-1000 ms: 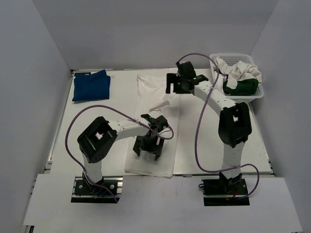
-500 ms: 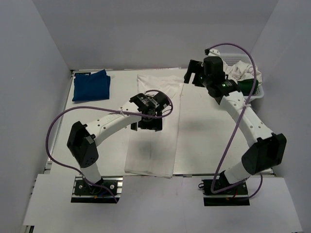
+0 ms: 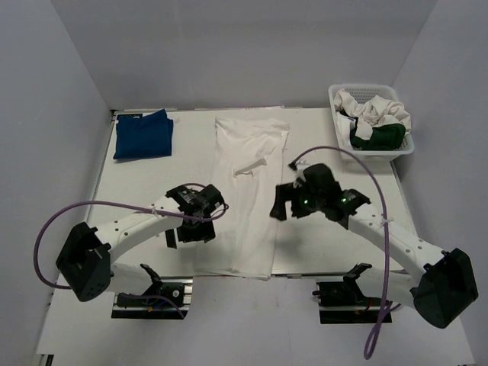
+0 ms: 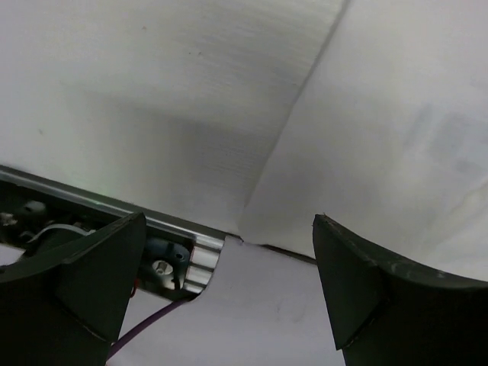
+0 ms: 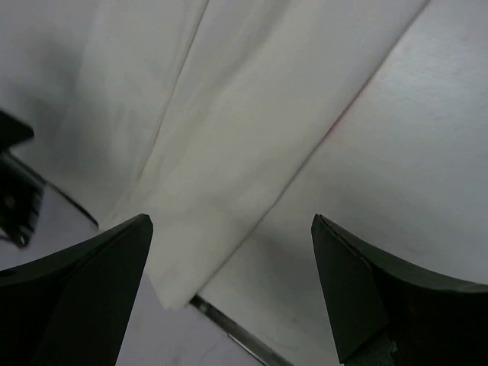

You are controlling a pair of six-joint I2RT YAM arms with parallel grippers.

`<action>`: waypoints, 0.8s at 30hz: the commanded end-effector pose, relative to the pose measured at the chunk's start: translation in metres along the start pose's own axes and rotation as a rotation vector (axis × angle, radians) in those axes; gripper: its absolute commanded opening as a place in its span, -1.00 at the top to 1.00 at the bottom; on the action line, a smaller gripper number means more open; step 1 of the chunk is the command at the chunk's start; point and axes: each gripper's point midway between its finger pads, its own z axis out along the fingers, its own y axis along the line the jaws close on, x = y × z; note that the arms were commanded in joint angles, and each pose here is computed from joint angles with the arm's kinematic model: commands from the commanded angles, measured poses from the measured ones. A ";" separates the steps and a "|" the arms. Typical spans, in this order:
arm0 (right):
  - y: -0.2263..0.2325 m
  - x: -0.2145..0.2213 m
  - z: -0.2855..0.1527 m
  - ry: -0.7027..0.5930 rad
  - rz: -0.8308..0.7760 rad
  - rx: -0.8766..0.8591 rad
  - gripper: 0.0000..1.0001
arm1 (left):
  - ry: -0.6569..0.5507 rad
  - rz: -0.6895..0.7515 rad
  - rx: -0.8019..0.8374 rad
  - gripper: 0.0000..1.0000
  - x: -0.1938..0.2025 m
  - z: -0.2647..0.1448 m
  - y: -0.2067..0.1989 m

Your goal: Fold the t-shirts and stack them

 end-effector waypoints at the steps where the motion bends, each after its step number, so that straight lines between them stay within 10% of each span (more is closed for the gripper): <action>1: 0.032 0.078 0.006 0.221 -0.201 -0.153 -0.81 | 0.073 -0.146 0.021 -0.99 0.023 0.022 0.005; 13: 0.068 0.171 0.020 0.398 -0.615 -0.151 -0.81 | 0.179 -0.262 0.289 -0.78 0.066 0.053 -0.014; 24: 0.053 0.190 0.040 0.399 -0.582 0.050 -0.17 | 0.249 -0.251 0.278 0.46 0.081 0.059 -0.013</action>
